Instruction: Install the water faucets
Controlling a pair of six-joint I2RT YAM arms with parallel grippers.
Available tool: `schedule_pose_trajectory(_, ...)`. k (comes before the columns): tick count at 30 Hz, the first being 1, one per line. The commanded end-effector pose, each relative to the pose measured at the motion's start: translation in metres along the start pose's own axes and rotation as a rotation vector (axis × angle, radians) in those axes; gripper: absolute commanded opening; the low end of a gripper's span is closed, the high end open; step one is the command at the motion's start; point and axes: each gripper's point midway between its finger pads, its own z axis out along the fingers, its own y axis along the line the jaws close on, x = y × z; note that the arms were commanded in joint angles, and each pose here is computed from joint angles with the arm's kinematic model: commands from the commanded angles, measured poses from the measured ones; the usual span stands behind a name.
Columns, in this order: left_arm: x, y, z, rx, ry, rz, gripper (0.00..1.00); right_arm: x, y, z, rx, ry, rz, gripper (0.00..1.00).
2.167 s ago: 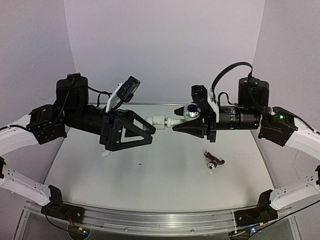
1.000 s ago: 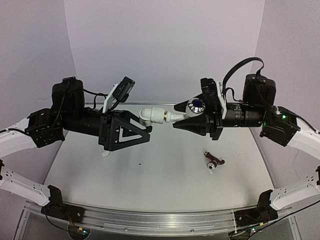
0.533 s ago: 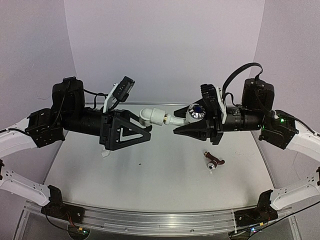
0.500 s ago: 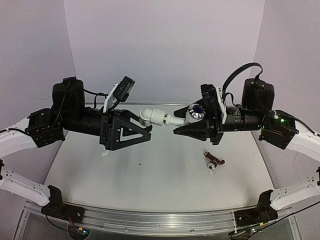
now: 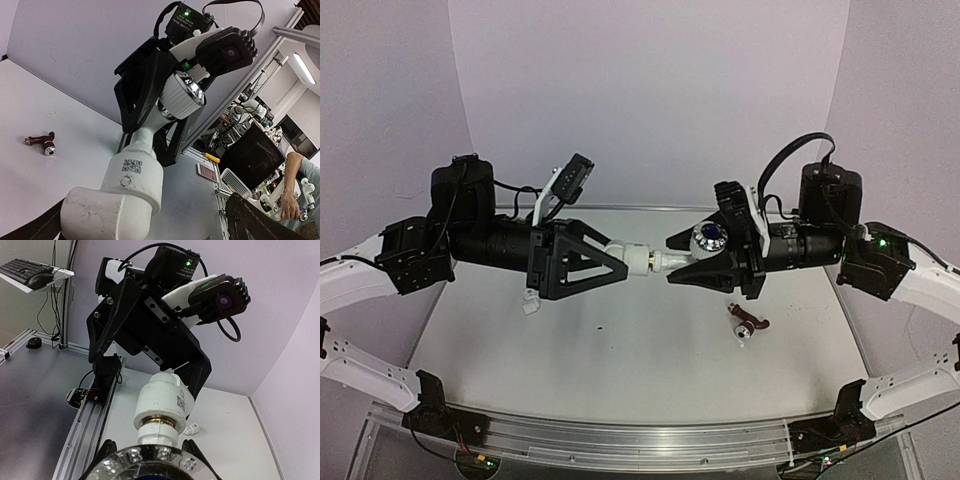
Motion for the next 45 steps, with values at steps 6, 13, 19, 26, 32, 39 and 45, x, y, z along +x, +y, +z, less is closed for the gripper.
schedule_pose_trajectory(6,-0.034,-0.040,-0.011,0.121,-0.075,0.095,1.00,-0.001,-0.004,-0.001,0.037,-0.003,-0.050,0.00)
schedule_pose_trajectory(13,-0.029,-0.051,-0.013,0.188,-0.042,0.094,0.99,0.006,-0.012,0.000,0.081,0.029,-0.056,0.00)
schedule_pose_trajectory(19,-0.023,-0.059,-0.014,0.237,-0.019,0.086,0.98,0.010,-0.019,0.001,0.116,0.050,-0.070,0.00)
schedule_pose_trajectory(26,-0.019,-0.060,-0.011,0.258,0.014,0.067,0.97,0.018,-0.027,0.004,0.152,0.081,-0.087,0.00)
schedule_pose_trajectory(32,-0.010,-0.056,-0.008,0.256,0.042,0.039,0.96,0.007,-0.041,0.004,0.210,0.077,-0.098,0.00)
schedule_pose_trajectory(39,-0.014,-0.053,-0.012,0.225,0.006,0.046,0.97,-0.006,-0.042,-0.002,0.220,0.053,-0.177,0.00)
schedule_pose_trajectory(45,-0.036,-0.047,-0.040,0.069,-0.141,0.111,1.00,-0.006,-0.027,-0.012,0.176,0.039,-0.266,0.00)
